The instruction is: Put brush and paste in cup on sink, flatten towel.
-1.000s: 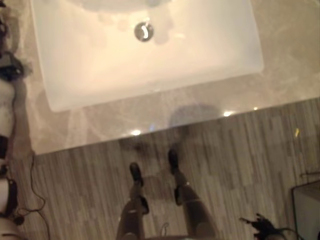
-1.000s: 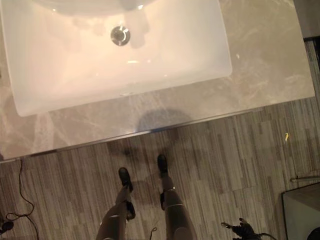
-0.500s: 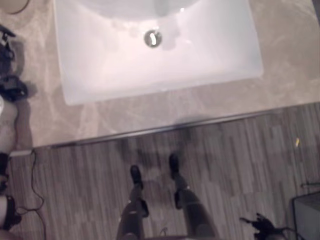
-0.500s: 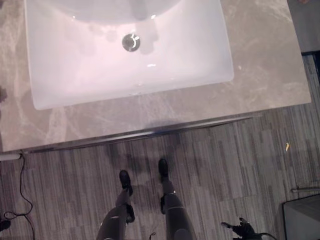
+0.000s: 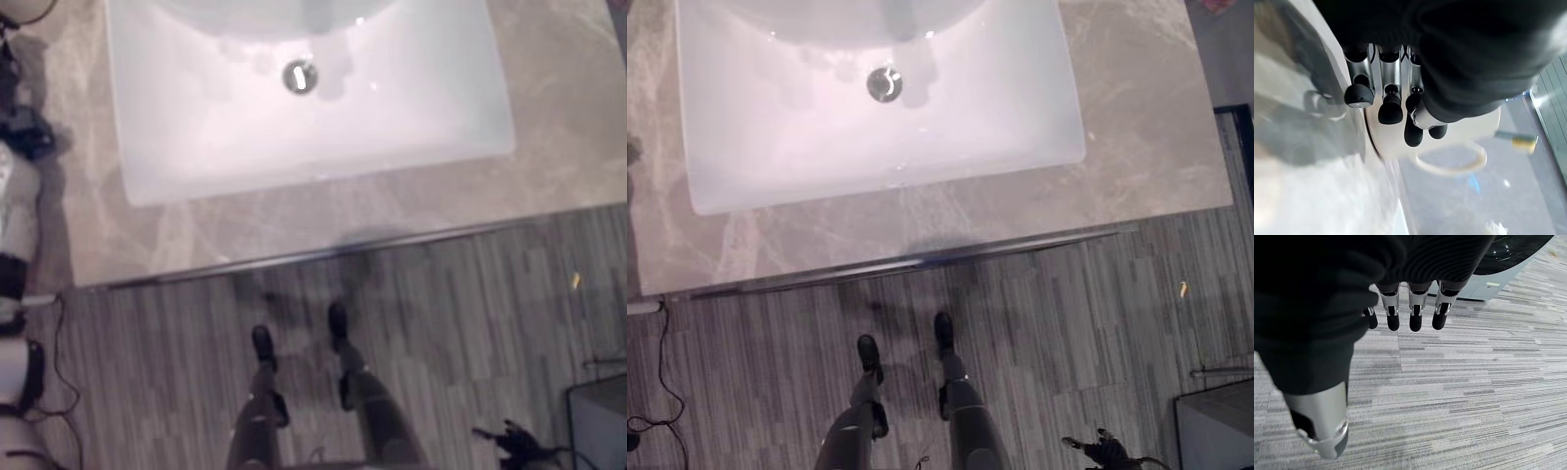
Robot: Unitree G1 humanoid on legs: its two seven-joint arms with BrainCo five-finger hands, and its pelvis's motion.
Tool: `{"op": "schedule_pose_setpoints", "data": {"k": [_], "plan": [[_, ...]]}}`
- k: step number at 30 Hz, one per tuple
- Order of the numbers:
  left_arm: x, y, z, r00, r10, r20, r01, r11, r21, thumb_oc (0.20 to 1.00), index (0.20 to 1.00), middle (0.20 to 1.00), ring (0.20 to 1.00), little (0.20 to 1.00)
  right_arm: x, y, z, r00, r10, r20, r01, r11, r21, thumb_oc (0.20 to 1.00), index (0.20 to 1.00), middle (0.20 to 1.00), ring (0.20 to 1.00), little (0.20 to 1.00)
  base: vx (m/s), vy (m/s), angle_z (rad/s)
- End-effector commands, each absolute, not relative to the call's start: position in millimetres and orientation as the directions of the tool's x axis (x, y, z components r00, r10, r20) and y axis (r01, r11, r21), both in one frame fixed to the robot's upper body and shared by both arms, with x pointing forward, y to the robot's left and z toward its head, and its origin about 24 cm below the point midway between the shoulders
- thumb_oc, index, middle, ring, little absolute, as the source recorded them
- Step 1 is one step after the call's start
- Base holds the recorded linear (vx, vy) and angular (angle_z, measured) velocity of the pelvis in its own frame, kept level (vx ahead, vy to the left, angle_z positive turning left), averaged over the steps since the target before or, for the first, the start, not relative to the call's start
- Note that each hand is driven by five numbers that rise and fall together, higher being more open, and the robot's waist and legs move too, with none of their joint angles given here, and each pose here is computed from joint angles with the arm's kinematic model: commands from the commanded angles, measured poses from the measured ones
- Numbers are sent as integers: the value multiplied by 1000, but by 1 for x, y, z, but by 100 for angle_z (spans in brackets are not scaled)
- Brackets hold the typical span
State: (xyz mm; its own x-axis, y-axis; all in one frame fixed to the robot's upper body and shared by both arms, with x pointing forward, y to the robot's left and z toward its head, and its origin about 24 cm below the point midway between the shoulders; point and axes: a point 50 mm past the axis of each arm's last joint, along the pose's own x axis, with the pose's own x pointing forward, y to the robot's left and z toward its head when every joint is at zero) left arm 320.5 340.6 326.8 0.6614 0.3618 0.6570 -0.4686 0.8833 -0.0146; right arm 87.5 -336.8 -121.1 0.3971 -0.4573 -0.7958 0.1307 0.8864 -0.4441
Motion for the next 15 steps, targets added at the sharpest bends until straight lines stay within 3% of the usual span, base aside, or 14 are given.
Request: {"op": "schedule_pose_setpoints", "data": {"k": [1, 15], "plan": [[312, 350, 349, 580, 408, 706, -521, 851, -63, 200, 200, 200, 200, 200, 62, -364, -111, 311, -539, -783, 168, 842, -513, 1000, 1000, 1000, 1000, 1000, 0, 0, 0], [320, 344, 365, 566, 419, 710, -522, 849, -84, 200, 200, 200, 200, 200, 50, -362, -114, 279, -533, -799, 170, 846, -505, 1000, 1000, 1000, 1000, 1000, 9, -2, -1]]}}
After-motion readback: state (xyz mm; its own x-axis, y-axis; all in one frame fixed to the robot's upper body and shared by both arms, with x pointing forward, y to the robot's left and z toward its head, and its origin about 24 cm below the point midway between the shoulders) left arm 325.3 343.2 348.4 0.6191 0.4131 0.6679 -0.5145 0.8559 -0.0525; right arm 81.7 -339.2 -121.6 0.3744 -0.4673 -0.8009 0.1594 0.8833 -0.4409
